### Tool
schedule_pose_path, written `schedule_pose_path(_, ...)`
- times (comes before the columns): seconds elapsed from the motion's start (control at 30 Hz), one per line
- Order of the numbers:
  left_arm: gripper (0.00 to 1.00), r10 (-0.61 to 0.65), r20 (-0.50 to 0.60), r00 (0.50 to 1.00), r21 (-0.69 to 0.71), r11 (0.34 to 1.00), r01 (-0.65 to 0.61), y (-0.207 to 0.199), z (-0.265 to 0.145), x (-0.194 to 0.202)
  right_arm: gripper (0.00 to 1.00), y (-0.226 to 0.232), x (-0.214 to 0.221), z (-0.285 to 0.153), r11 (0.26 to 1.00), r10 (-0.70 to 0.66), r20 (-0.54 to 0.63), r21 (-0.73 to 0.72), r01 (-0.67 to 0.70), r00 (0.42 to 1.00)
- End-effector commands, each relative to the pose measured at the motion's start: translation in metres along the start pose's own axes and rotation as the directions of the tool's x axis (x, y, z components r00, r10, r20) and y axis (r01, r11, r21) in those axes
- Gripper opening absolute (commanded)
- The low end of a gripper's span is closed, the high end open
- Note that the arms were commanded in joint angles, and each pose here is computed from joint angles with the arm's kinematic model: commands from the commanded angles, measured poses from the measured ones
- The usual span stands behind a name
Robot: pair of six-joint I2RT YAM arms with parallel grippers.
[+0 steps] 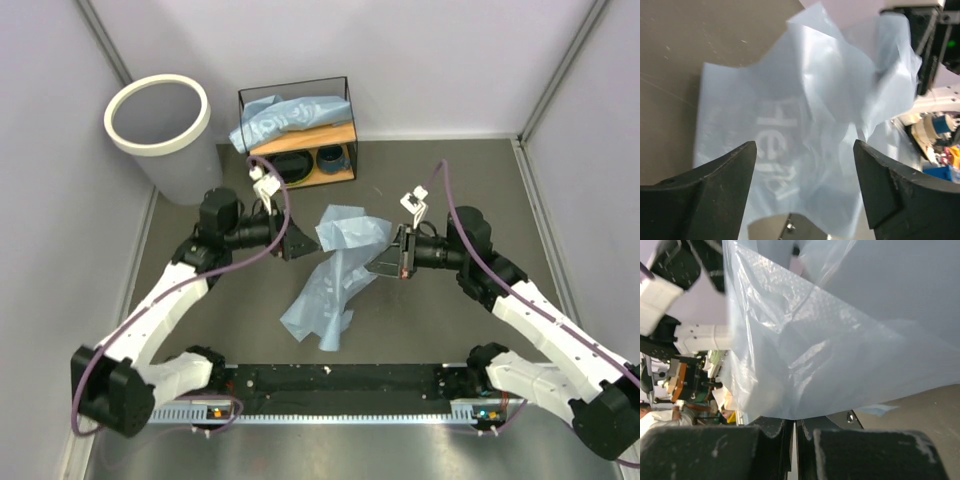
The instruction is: Put the trash bags into the trash bin
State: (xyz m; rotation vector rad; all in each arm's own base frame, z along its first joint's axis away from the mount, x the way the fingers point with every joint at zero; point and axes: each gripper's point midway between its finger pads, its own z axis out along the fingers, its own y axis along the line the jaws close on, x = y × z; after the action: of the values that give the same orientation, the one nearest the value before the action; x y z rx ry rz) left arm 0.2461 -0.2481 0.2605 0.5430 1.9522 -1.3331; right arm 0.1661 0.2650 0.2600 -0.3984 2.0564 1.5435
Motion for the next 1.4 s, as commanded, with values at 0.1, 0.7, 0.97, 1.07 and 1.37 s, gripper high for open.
schedule_pose_path(0.1, 0.93, -0.107, 0.078, 0.991, 0.084, 0.991, 0.1, -0.033, -0.012, 0.013, 0.0, 0.026, -0.027, 0.003, 0.995, -0.042, 0.072, -0.084, 0.048, 0.997)
schedule_pose_path(0.7, 0.7, -0.197, -0.032, 0.98, 0.226, 0.953, 0.199, -0.073, 0.035, 0.033, 0.0, 0.048, -0.023, 0.012, 0.984, -0.09, 0.054, -0.151, 0.097, 0.995)
schedule_pose_path(0.97, 0.17, -0.193, -0.087, 0.977, 0.282, 0.936, 0.21, -0.08, 0.04, 0.043, 0.0, 0.052, -0.024, 0.011, 0.981, -0.094, 0.059, -0.162, 0.103, 0.994)
schedule_pose_path(1.07, 0.0, -0.201, -0.108, 0.974, 0.222, 0.95, 0.22, -0.061, 0.033, 0.05, 0.0, 0.05, -0.029, 0.002, 0.984, -0.105, 0.073, -0.134, 0.115, 0.992)
schedule_pose_path(1.37, 0.0, 0.038, 0.053, 0.998, -0.289, 0.957, -0.021, 0.046, -0.047, -0.022, 0.0, -0.022, -0.041, -0.069, 0.974, -0.111, 0.133, 0.21, 0.082, 0.985)
